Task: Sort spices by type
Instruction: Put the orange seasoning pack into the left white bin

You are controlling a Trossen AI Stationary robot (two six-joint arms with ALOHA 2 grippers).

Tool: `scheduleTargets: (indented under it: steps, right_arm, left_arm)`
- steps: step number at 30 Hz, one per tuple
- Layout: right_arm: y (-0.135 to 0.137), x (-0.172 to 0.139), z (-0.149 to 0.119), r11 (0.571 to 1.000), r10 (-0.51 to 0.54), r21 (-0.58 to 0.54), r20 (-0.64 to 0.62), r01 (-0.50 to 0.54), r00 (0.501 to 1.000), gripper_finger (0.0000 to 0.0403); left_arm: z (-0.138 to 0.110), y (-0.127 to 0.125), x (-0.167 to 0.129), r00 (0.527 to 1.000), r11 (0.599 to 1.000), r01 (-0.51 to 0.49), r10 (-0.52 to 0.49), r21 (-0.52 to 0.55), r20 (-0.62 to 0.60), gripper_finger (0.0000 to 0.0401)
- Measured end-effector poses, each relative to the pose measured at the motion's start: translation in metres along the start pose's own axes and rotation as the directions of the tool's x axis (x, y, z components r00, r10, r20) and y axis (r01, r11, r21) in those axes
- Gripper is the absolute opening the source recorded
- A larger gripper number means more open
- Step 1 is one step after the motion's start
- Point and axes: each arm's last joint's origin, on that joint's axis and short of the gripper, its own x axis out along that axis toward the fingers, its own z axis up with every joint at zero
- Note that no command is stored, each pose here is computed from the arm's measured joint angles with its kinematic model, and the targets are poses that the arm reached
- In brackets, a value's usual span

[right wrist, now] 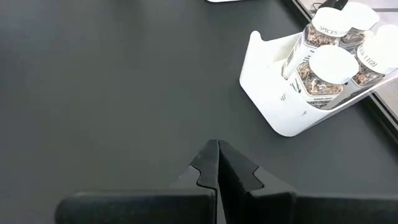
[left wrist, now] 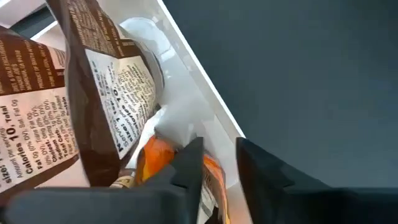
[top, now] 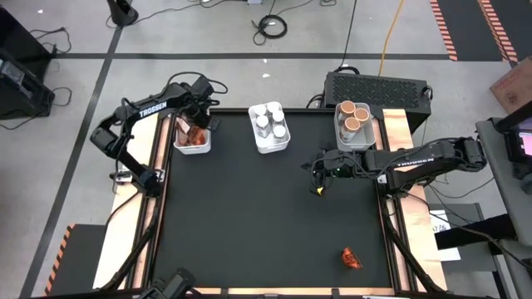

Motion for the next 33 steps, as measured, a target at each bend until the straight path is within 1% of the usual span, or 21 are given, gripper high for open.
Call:
scheduleTargets:
  steps: [9, 12, 14, 21, 25, 27, 29, 33]
  right_arm:
    - [0.000, -0.002, 0.001, 1.000, 0.001, -0.011, 0.006, 0.000, 1.000, 0.0000]
    - [-0.001, -0.004, 0.002, 1.000, 0.002, -0.018, 0.017, -0.001, 1.000, 0.0000]
    - [-0.001, -0.006, 0.003, 1.000, 0.003, -0.017, 0.028, -0.002, 1.000, 0.0000]
    - [-0.005, -0.021, 0.009, 1.000, 0.011, 0.013, 0.088, -0.012, 0.996, 0.0000]
    - [-0.007, -0.031, 0.012, 0.999, 0.015, 0.035, 0.131, -0.019, 0.991, 0.0000]
    - [-0.008, -0.036, 0.014, 0.998, 0.017, 0.053, 0.153, -0.026, 0.988, 0.0000]
    - [-0.009, -0.041, 0.016, 0.997, 0.021, 0.070, 0.174, -0.033, 0.985, 0.0000]
    - [-0.009, -0.052, 0.018, 0.989, 0.110, 0.072, 0.213, -0.128, 0.971, 0.0000]
  left_arm:
    - [-0.004, 0.000, -0.010, 1.000, 1.000, 0.009, -0.010, 0.023, 0.022, 0.0219]
    - [-0.006, 0.000, -0.019, 0.999, 1.000, 0.012, -0.013, 0.029, 0.034, 0.0250]
    - [-0.007, 0.000, -0.026, 0.998, 0.999, 0.016, -0.017, 0.032, 0.057, 0.0262]
    - [-0.015, -0.001, -0.066, 0.975, 0.998, 0.044, -0.052, 0.041, 0.214, 0.0272]
    - [-0.027, -0.007, -0.088, 0.947, 0.994, 0.071, -0.094, 0.084, 0.306, 0.0272]
    - [-0.033, -0.014, -0.100, 0.922, 0.987, 0.101, -0.141, 0.128, 0.362, 0.0272]
    - [-0.040, -0.023, -0.112, 0.885, 0.976, 0.122, -0.188, 0.178, 0.426, 0.0272]
    - [-0.059, -0.044, -0.130, 0.805, 0.941, 0.159, -0.300, 0.300, 0.513, 0.0272]
